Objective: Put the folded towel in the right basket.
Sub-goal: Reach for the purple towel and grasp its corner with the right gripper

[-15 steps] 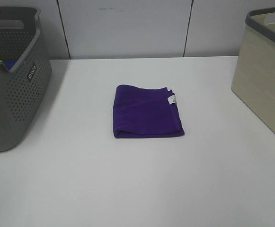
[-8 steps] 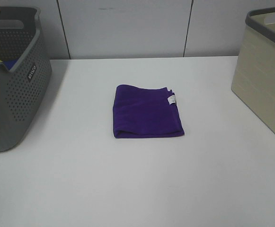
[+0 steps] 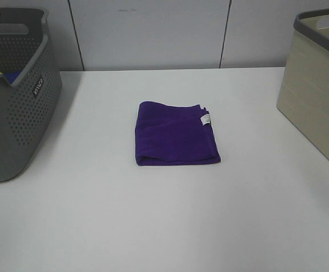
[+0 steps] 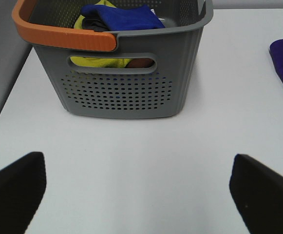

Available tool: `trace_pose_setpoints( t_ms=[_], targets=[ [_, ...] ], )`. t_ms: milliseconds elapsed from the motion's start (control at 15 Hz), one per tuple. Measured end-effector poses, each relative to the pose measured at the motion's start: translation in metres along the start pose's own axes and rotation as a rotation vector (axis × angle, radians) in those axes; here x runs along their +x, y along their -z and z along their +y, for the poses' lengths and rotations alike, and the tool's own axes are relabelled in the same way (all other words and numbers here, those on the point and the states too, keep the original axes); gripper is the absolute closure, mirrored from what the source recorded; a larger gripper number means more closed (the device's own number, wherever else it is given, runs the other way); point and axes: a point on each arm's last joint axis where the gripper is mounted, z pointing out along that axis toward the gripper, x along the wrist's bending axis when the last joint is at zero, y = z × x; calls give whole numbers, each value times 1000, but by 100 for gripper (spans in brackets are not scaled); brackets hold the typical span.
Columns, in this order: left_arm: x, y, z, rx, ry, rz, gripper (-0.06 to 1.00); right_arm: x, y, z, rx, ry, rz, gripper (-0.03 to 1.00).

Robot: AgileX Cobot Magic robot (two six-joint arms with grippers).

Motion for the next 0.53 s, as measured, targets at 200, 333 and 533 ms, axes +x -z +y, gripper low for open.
trace_pose_setpoints(
  t_ms=[200,333,533],
  targets=[
    [0,0,0,0,0,0,-5,8,-66,46,68,-8,103,1],
    [0,0,0,0,0,0,-5,28,-121,72,125,50,127,2],
    [0,0,0,0,0,0,-5,34,-196,109,201,33,173,2]
  ],
)
